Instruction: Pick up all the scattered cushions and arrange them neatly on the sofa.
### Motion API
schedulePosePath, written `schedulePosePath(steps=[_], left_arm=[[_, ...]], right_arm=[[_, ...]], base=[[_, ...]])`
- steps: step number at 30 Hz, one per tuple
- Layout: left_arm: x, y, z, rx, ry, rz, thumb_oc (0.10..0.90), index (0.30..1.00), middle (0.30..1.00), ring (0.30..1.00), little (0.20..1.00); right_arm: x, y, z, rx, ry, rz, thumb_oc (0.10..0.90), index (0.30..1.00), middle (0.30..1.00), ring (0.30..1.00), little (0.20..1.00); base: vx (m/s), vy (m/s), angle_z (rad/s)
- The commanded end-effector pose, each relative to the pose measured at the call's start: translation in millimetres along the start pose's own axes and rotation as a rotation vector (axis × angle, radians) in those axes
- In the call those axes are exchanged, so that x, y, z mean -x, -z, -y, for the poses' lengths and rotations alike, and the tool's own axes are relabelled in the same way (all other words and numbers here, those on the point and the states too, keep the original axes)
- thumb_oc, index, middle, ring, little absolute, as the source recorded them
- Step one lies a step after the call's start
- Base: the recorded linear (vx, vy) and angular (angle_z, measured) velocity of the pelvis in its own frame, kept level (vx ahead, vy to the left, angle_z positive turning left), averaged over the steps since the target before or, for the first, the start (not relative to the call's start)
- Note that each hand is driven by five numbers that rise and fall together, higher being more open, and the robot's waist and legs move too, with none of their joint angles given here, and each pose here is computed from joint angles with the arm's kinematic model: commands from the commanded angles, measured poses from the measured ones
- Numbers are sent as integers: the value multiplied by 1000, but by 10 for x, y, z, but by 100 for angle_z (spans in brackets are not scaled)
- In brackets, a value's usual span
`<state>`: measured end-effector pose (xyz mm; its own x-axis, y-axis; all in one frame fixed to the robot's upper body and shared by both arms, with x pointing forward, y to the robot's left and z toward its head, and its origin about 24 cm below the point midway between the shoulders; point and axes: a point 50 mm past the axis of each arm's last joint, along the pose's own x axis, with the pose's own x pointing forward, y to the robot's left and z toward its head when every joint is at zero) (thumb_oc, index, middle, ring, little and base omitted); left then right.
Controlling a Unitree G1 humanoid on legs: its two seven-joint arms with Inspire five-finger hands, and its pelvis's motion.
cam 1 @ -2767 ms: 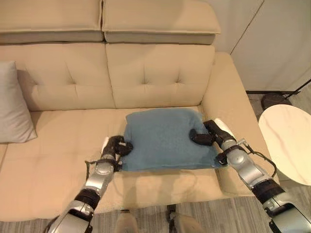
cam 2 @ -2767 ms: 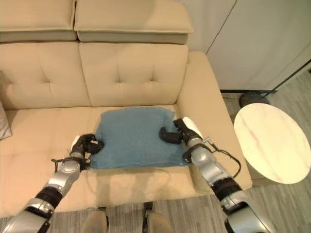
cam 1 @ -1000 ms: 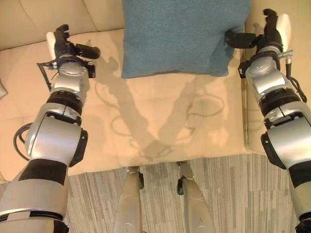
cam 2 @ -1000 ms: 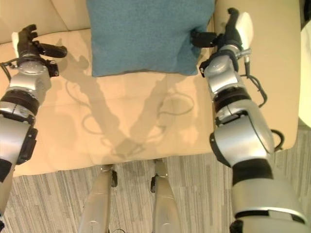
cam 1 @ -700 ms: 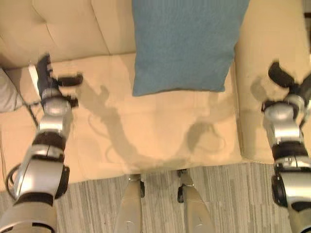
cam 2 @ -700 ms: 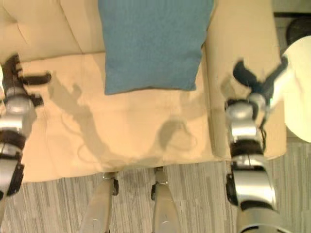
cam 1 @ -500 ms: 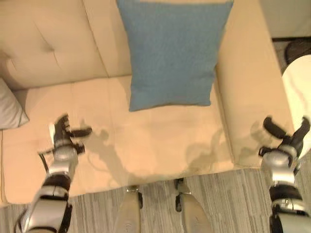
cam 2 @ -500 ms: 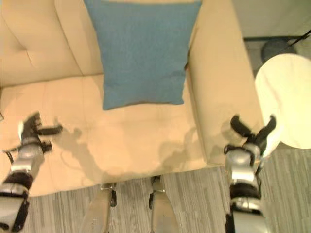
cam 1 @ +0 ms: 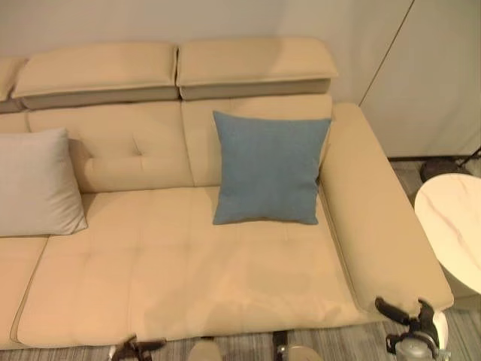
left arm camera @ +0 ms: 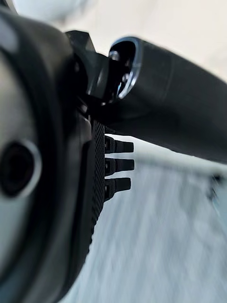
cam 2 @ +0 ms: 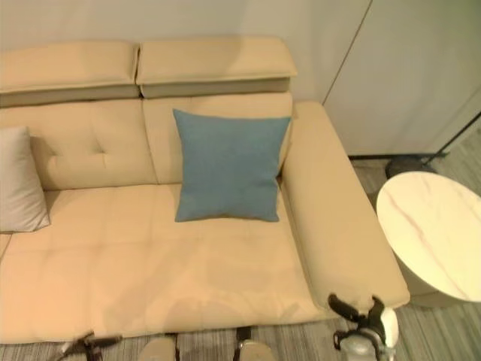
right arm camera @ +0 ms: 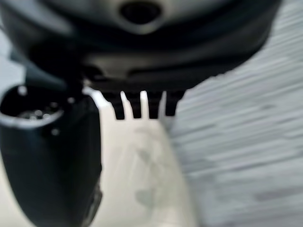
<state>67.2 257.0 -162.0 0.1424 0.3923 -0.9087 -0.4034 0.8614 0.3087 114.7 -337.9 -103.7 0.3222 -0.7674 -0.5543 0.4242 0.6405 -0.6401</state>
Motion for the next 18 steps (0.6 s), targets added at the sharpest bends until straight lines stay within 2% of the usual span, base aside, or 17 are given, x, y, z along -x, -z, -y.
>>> schedulePosePath(steps=[1, 4, 5, 7, 8, 10, 15, 16, 18], left_arm=[[20, 343, -89, -150, -23, -80, 800, 900, 900, 900, 900], [55, 473, 58, -184, 21, -114, 800, 900, 900, 900, 900], [56, 475, 60, -185, 22, -114, 800, 900, 900, 900, 900], [63, 285, 262, -307, 68, -19, 800, 900, 900, 900, 900], [62, 282, 263, -307, 67, -18, 800, 900, 900, 900, 900], [77, 137, 384, -491, 86, 87, 800, 900, 900, 900, 900], [60, -22, 336, -519, 50, 131, 800, 900, 900, 900, 900], [22, 23, 113, -546, -10, 92, 800, 900, 900, 900, 900], [15, 28, 59, -537, -29, 81, 800, 900, 900, 900, 900]], right_arm=[[-28, 244, 177, -51, 64, -87, 800, 900, 900, 900, 900], [65, 547, 74, -141, 43, -250, 800, 900, 900, 900, 900], [62, 547, 79, -142, 44, -250, 800, 900, 900, 900, 900], [123, 621, -45, -182, 20, -319, 800, 900, 900, 900, 900], [123, 619, -47, -183, 19, -319, 800, 900, 900, 900, 900], [186, 685, -146, -189, 10, -372, 800, 900, 900, 900, 900], [187, 609, -220, -222, -4, -362, 800, 900, 900, 900, 900], [223, 683, -245, -165, -42, -373, 800, 900, 900, 900, 900], [227, 715, -230, -154, -44, -382, 800, 900, 900, 900, 900]], base=[[-307, 393, 16], [-195, 303, 55], [-173, 321, 62], [-265, 422, 34], [-238, 376, 19], [-264, 359, 20], [-286, 198, 4], [-422, 319, -19], [-326, 237, -68]])
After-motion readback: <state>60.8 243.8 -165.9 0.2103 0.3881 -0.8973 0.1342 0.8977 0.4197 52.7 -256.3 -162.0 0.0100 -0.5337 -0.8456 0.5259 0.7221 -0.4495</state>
